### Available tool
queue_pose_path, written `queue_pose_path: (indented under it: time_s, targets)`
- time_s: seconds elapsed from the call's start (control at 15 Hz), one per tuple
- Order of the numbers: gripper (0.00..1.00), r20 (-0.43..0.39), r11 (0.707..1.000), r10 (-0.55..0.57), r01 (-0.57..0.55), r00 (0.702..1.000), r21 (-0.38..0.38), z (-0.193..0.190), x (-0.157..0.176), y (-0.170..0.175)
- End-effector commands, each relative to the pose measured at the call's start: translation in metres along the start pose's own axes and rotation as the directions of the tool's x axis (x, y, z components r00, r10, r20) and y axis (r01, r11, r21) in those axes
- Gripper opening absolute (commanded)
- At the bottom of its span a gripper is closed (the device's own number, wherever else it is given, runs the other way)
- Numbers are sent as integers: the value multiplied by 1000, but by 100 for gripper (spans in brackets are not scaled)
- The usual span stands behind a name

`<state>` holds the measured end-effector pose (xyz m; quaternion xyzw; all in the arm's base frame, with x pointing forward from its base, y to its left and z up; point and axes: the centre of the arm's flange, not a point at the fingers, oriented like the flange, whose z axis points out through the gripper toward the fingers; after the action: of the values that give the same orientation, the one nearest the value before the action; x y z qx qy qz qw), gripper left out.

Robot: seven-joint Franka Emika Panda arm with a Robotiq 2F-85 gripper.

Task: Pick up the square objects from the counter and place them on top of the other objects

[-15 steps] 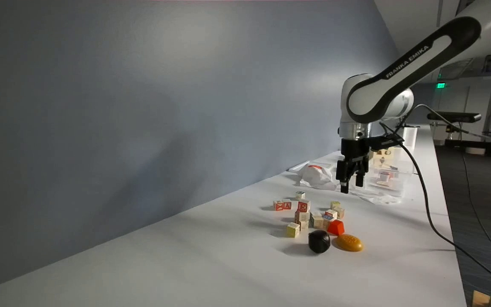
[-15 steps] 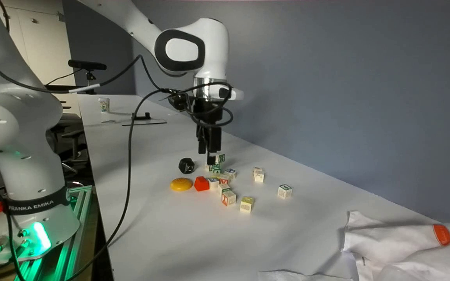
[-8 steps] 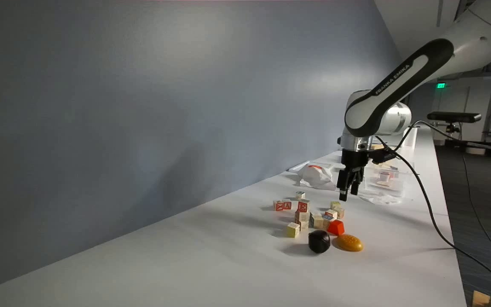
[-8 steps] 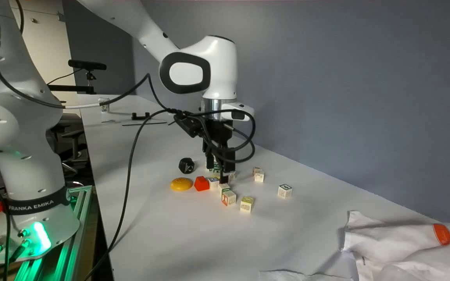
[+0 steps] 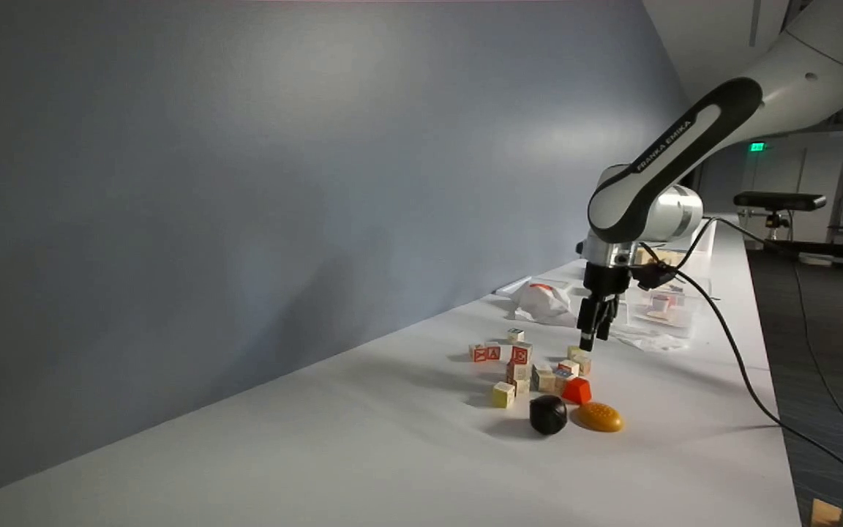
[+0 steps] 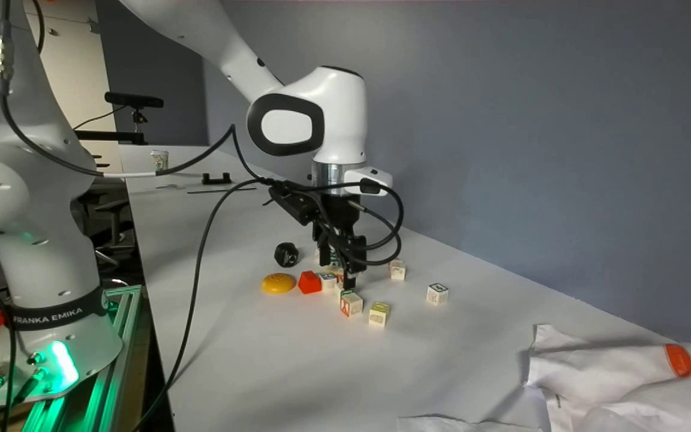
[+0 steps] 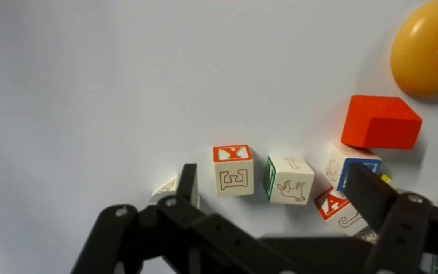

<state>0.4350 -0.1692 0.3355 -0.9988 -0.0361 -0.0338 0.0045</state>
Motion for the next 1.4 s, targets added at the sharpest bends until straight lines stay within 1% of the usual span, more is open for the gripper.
queue_pose_path:
  time_s: [0.0, 0.2, 0.4, 0.53, 0.6, 0.73, 0.8, 1.0, 1.13, 1.2, 1.27, 1.33]
  targets:
    - [100, -55, 995, -98, 97, 994, -13, 15, -1, 4]
    - [100, -68, 988, -152, 153, 986, -5, 22, -2, 7]
    - [100, -60, 983, -184, 185, 981, 9, 32, -6, 5]
    - [100, -68, 981, -193, 194, 979, 0, 35, -5, 7]
    - [95, -70, 981, -194, 194, 978, -10, 36, -4, 8]
    - [92, -71, 981, -195, 194, 978, -26, 37, -3, 11]
    - [93, -67, 982, -189, 187, 980, -35, 37, -3, 11]
    - [89, -65, 985, -171, 169, 983, -40, 40, -4, 12]
    - [83, -74, 987, -154, 150, 985, -50, 41, -3, 14]
    - [83, -79, 988, -148, 144, 986, -59, 42, -3, 15]
    - [80, -80, 988, -143, 138, 987, -64, 42, -3, 16]
    - [82, -82, 989, -137, 132, 987, -69, 43, -3, 17]
